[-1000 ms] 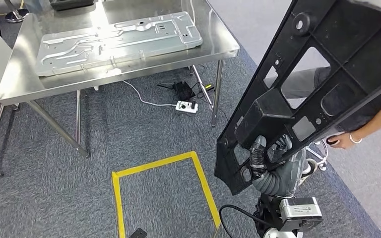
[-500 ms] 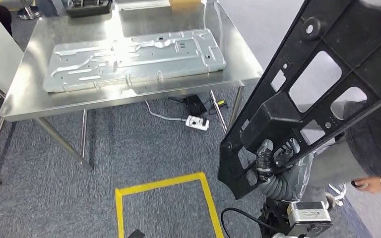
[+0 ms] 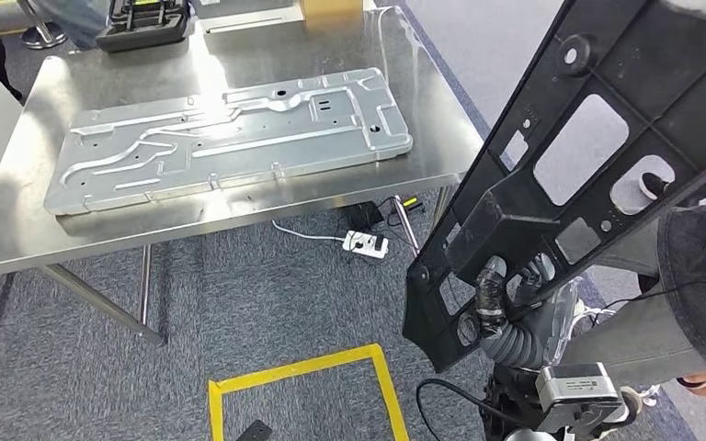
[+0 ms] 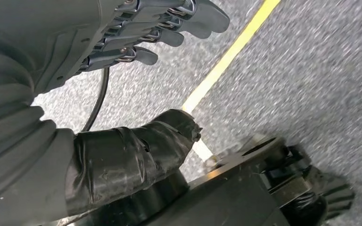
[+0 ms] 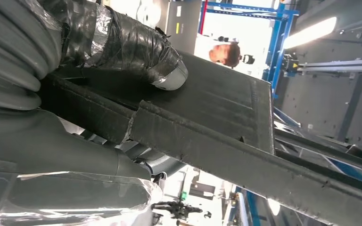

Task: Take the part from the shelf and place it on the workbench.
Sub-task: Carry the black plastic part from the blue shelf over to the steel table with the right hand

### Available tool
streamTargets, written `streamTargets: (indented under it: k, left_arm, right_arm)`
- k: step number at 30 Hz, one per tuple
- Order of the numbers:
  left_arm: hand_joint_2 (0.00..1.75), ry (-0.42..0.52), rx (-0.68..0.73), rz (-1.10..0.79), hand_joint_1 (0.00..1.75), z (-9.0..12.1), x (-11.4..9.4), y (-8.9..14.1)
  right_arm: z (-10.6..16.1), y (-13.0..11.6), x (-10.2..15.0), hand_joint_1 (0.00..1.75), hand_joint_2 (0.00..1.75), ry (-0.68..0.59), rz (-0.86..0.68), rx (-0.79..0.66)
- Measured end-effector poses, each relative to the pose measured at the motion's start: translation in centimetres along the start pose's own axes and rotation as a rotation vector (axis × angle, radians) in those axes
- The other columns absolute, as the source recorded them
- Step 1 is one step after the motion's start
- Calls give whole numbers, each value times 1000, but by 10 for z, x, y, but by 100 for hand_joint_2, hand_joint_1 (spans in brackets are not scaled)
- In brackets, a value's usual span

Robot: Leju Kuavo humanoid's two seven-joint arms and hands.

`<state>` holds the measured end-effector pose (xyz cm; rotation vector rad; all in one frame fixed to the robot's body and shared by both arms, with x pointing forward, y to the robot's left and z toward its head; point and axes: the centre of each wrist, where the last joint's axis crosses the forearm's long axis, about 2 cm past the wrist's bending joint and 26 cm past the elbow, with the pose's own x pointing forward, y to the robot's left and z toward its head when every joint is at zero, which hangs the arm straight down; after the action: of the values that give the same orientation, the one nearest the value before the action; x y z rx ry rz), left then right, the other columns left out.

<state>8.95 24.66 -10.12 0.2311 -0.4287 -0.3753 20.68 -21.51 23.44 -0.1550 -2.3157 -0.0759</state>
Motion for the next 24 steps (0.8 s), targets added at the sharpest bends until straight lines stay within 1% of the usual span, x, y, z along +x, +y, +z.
streamTargets:
  k: [19, 24]
  left_arm:
    - [175, -1, -5, 5, 0, 0, 2, 0]
    - [175, 3, -4, 4, 0, 0, 0, 0]
  right_arm:
    - [0, -1, 0, 175, 175, 3, 7, 2]
    - [0, -1, 0, 175, 175, -2, 13, 4]
